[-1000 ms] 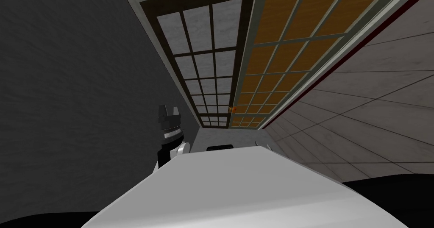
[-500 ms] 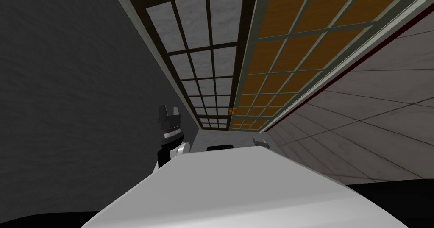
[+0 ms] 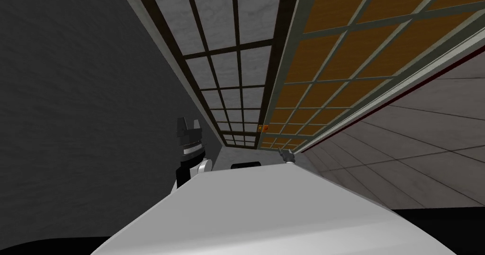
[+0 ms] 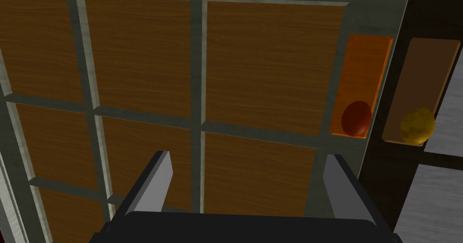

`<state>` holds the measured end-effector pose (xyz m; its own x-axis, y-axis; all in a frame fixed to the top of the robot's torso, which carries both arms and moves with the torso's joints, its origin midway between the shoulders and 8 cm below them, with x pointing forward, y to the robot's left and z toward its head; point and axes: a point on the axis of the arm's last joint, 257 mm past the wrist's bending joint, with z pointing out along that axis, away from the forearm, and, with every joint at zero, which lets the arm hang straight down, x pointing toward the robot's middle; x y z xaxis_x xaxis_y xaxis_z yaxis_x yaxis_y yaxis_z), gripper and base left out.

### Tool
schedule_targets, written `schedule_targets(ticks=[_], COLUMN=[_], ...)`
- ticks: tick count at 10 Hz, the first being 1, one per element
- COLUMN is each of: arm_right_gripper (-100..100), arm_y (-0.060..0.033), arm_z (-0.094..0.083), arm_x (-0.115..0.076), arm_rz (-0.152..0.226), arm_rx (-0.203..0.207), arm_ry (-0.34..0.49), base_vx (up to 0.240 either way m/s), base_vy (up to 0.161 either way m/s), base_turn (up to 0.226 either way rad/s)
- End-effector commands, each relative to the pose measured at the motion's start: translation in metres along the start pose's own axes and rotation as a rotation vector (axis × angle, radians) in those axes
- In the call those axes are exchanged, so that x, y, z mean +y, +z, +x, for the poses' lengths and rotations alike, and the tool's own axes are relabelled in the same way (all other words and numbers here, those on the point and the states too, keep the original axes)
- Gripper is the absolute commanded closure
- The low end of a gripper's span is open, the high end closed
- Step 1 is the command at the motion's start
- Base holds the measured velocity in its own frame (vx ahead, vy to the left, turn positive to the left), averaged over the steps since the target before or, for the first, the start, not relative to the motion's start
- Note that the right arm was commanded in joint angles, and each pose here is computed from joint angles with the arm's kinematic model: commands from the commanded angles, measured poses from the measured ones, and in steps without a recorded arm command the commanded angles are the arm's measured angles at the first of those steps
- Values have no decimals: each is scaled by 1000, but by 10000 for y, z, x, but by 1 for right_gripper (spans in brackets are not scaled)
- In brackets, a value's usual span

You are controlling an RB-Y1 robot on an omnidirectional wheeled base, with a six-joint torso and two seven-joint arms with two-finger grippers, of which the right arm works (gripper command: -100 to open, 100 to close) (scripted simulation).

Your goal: Pull the door open

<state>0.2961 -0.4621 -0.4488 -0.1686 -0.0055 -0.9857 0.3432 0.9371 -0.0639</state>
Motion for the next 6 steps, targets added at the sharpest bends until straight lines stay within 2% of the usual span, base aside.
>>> schedule_targets(ticks=[1, 2, 4, 5, 6], arm_right_gripper=[-100, -100, -100, -100, -100], arm_y=[119, 189, 224, 357, 389], arm_z=[-90, -151, -183, -314, -350], arm_x=[117, 193, 231, 387, 429], arm_rz=[-16, -26, -31, -52, -58], arm_rx=[-24, -39, -46, -76, -84], arm_ry=[11, 18, 21, 34, 37], base_vx=[186, 175, 105, 128, 168], base_vy=[-15, 0, -8, -10, -7], base_turn=[80, 72, 29, 106, 103])
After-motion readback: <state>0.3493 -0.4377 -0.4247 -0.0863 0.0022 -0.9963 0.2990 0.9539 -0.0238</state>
